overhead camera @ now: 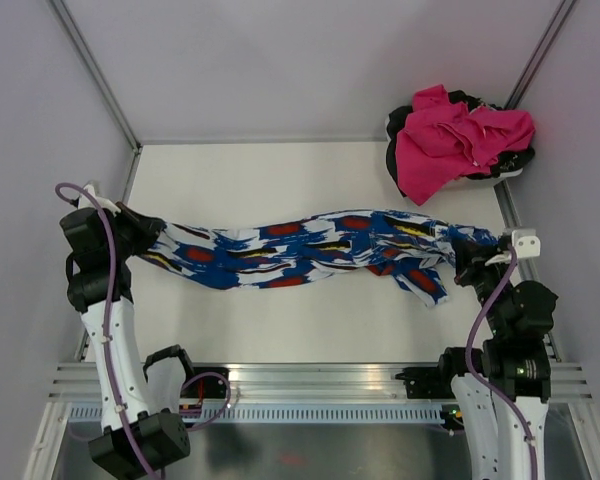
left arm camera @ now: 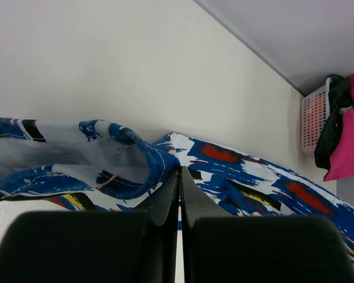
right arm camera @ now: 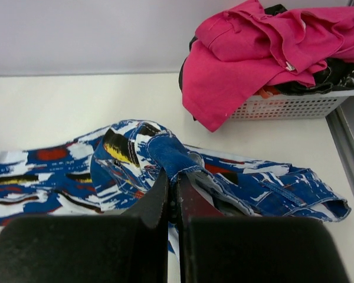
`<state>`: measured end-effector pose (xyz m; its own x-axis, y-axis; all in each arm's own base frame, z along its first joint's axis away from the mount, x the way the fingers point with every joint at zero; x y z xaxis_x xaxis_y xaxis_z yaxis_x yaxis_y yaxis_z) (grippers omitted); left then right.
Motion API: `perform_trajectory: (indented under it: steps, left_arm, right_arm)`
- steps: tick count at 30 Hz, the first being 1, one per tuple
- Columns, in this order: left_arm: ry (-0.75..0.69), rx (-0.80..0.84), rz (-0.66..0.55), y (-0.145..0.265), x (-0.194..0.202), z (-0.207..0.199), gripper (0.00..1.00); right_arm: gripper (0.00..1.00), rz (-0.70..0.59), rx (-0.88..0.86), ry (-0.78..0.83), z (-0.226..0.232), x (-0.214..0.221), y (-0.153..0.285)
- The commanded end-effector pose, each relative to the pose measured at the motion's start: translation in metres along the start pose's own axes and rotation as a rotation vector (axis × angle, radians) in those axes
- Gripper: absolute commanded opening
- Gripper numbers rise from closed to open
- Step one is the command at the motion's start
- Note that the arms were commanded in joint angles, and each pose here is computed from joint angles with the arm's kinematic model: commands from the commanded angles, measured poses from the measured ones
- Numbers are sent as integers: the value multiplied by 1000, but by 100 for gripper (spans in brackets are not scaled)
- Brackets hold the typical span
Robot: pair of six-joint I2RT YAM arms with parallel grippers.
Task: Fold and stack the trousers
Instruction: Flatten the trousers out
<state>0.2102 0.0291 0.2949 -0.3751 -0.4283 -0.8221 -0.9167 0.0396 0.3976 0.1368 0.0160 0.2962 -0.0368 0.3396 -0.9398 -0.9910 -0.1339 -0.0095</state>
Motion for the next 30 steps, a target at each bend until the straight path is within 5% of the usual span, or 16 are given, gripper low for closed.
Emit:
perform_trajectory:
  steps: [1, 8, 13, 17, 21, 24, 27, 30]
  left_arm:
    - [-60, 26, -21, 18, -2, -9, 2]
    - [-42, -89, -40, 32, -14, -8, 2]
    - [-65, -189, -147, 59, -67, -23, 2]
    - [-110, -191, -276, 101, -117, -51, 2]
    - [-135, -230, -334, 129, -136, -63, 2]
    - [-123, -243, -337, 130, -139, -64, 2]
    - [-79, -170, -229, 100, -133, -59, 2]
    - [-27, -143, -157, 66, -118, -46, 2]
  right_arm:
    - [2, 12, -20, 97, 7, -10, 20]
    - [0, 34, 149, -23, 8, -41, 16]
    - [0, -144, 263, -71, 17, -103, 23]
    - [0, -260, 134, -161, 60, -178, 69]
    - [0, -158, -50, -113, 100, -224, 99]
    - [0, -222, 101, -128, 85, -224, 113]
    - [0, -66, 378, -117, 49, -189, 82]
    - [0, 148, 467, -129, 27, -133, 33]
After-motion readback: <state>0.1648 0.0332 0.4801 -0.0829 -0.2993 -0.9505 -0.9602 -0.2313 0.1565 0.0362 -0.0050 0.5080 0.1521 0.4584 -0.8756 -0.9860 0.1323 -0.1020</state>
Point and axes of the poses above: each gripper's point midway between its finger pads, its own y axis back along the fingers, its own z axis along the line the jaws close on, x = y × z, the point moved 8 cm from there along y, back along the fingers, and after that the axes turned 12 degrees about -y, right-handed, at the moved point
